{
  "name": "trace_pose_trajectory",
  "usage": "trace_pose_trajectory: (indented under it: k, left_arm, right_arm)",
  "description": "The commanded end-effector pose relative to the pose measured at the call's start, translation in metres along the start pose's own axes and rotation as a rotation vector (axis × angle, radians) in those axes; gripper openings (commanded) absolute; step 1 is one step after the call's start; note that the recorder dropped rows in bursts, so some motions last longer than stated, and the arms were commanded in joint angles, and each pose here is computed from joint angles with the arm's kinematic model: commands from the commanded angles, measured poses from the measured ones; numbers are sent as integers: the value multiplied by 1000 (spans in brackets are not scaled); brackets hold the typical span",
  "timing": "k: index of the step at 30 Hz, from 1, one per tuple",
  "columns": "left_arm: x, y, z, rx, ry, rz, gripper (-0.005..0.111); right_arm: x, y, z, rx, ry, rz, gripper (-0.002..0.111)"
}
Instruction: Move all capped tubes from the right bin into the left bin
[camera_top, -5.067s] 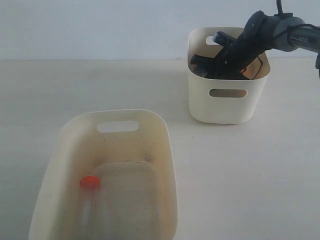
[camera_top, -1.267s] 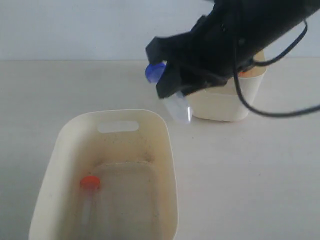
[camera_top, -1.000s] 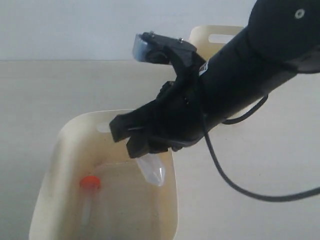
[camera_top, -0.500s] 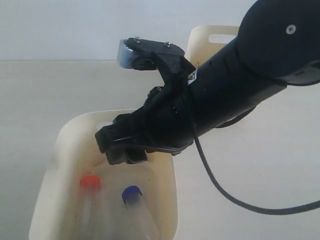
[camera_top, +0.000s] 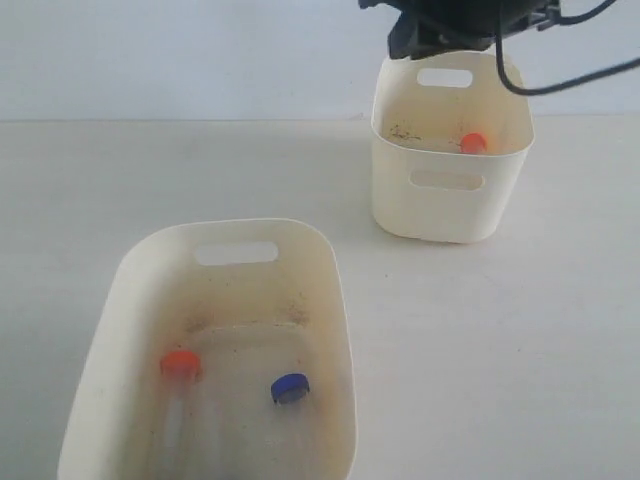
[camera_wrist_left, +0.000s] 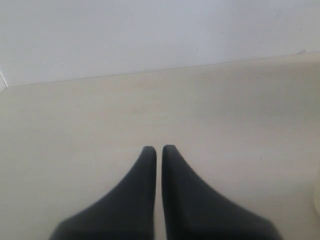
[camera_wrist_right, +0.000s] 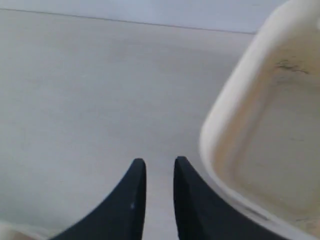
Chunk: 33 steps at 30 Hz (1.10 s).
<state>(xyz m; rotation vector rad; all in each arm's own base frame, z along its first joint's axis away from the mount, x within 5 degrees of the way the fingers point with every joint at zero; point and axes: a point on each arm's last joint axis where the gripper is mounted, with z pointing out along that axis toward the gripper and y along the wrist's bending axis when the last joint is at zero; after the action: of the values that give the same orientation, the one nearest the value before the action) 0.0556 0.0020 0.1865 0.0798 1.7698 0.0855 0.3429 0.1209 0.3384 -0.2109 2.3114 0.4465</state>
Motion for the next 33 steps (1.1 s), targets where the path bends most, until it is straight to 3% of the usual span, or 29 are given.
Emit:
trace_pose_trajectory:
  k: [1, 7, 12, 13, 16, 19, 24, 28, 33]
  left_arm:
    - [-3, 0, -1, 1, -21, -18, 4]
    - [-3, 0, -1, 1, -21, -18, 4]
    - [-3, 0, -1, 1, -21, -18, 4]
    - [-3, 0, -1, 1, -21, -18, 4]
    - [-3, 0, -1, 1, -21, -18, 4]
    - [-3, 0, -1, 1, -21, -18, 4]
    - [-3, 0, -1, 1, -21, -18, 4]
    - [-3, 0, -1, 1, -21, -18, 4]
    - [-3, 0, -1, 1, -21, -18, 4]
  right_arm:
    - [-23, -31, 32, 224, 163, -35, 19]
    - [-56, -51, 85, 403, 261, -61, 19]
    - [-54, -69, 140, 484, 319, -45, 21]
    - [-51, -73, 150, 503, 333, -37, 25]
    - [-34, -86, 185, 554, 367, -9, 62]
    - [-22, -93, 203, 571, 380, -9, 59]
    - [-18, -100, 204, 593, 412, 20, 59]
    - [-20, -91, 200, 482, 430, 52, 59]
    - [-61, -76, 142, 478, 301, 5, 59]
